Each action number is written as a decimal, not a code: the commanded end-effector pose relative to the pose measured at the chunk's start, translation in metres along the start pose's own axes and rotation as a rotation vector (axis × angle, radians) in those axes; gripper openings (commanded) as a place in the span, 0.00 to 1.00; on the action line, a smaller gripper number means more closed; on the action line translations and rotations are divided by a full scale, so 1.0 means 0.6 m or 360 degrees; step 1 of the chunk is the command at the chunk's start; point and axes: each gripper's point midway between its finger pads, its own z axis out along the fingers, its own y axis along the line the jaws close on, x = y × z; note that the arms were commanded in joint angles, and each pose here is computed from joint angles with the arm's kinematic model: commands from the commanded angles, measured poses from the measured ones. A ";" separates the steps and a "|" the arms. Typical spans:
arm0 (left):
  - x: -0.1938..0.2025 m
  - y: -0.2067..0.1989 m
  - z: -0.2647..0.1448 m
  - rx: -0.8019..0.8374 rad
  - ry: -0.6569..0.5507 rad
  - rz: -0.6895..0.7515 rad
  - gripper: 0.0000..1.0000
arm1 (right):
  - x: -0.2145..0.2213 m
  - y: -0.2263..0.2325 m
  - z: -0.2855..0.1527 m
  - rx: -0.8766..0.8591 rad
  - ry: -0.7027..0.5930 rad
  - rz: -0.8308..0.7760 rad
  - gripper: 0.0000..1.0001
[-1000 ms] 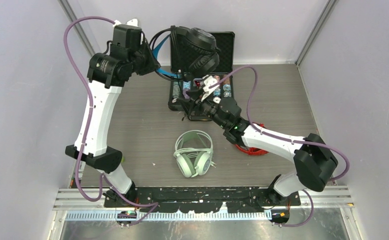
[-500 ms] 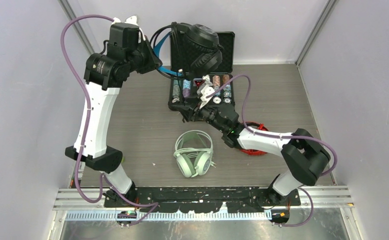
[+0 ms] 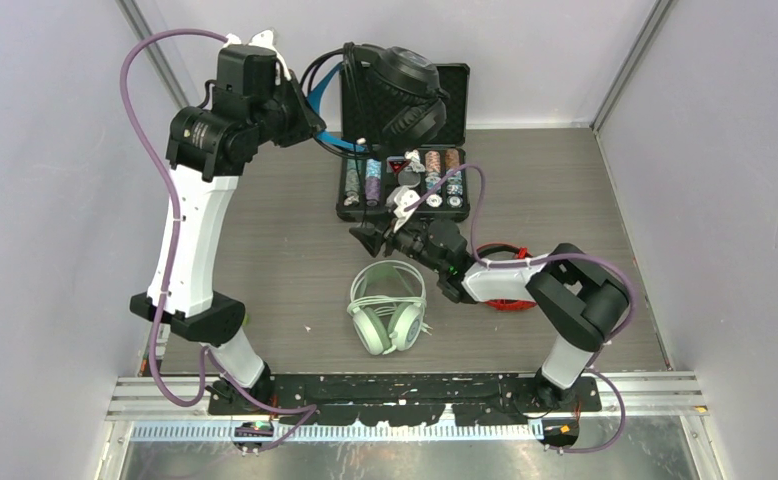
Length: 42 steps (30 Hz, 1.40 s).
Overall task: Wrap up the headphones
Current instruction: Wrap the headphones cable around the headphones.
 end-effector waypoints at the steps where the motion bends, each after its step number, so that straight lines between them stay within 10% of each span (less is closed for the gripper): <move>1: -0.053 -0.047 -0.038 0.0197 -0.0188 -0.0063 0.00 | -0.010 -0.002 0.004 -0.0011 -0.0126 -0.0018 0.51; 21: -0.054 -0.052 -0.047 0.0228 -0.0190 -0.0068 0.00 | -0.004 -0.001 0.036 -0.0063 -0.0234 -0.0070 0.50; 28: -0.054 -0.046 -0.053 0.0204 -0.0200 -0.0064 0.00 | 0.011 -0.012 0.031 -0.0038 -0.0174 -0.0108 0.01; 42: -0.126 -0.022 -0.089 0.0107 -0.0499 -0.0104 0.00 | 0.036 -0.031 -0.031 0.0061 -0.0138 -0.0016 0.00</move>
